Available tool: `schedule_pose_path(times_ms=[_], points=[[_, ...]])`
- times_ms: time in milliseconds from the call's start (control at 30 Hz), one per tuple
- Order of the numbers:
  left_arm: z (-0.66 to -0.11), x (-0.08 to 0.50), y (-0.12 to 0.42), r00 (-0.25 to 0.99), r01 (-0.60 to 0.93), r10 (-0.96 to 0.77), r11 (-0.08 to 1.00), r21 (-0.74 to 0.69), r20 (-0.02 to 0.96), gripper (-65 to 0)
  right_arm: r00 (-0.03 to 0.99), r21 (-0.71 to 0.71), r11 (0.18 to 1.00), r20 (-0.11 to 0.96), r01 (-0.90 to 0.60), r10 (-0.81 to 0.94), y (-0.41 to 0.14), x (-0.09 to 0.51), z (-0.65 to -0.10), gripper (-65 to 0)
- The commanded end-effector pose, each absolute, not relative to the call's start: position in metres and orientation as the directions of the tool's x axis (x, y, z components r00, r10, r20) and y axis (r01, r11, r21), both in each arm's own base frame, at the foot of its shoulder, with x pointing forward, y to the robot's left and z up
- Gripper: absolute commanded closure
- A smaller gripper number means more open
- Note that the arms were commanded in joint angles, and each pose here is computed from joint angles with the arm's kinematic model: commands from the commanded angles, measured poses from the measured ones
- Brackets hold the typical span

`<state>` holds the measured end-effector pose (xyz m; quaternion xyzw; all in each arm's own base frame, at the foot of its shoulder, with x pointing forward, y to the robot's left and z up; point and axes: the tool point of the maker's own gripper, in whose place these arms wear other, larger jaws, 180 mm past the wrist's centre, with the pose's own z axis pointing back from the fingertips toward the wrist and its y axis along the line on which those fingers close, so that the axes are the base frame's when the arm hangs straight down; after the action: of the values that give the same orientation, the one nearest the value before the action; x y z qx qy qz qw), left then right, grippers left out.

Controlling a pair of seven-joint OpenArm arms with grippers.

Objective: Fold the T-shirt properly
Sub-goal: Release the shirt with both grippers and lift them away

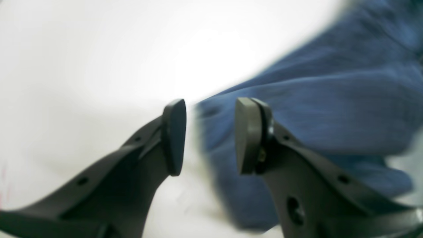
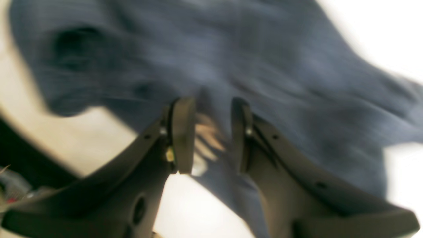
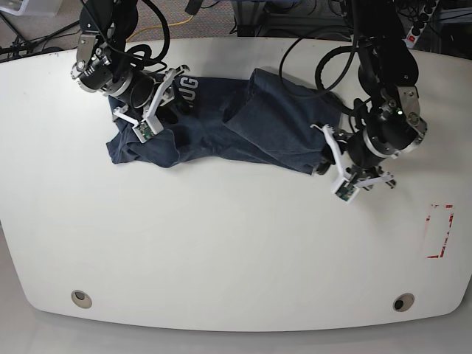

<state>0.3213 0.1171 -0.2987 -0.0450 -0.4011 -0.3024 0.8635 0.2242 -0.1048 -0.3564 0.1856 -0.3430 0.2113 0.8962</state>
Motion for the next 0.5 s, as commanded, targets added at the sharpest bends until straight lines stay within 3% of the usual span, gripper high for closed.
schedule_pose_path(times_ms=[0, 133, 333, 467], points=[[-0.285, 0.328, 0.137, 0.489, 0.501, -0.452, 0.846, 0.184, 0.746, -22.1, 0.63, 0.228, 0.814, 0.749, -0.535, 0.204, -0.092, 0.23, -0.339, -17.9], [-0.285, 0.324, 0.178, 0.535, 0.417, -0.428, 0.884, 0.213, 0.728, -22.2, 0.606, 0.298, 0.75, 0.778, -0.59, 0.167, -0.065, 0.228, -0.327, -21.1], [-0.288, 0.309, 0.228, 0.594, 0.364, -0.457, 0.887, 0.285, 0.662, -22.5, 0.582, 0.334, 0.676, 0.795, -0.657, 0.172, -0.032, 0.225, -0.319, -46.5], [-0.288, 0.297, 0.262, 0.655, 0.299, -0.432, 0.902, 0.312, 0.62, -29.0, 0.584, 0.354, 0.64, 0.79, -0.682, 0.185, -0.017, 0.226, -0.323, -49.9]])
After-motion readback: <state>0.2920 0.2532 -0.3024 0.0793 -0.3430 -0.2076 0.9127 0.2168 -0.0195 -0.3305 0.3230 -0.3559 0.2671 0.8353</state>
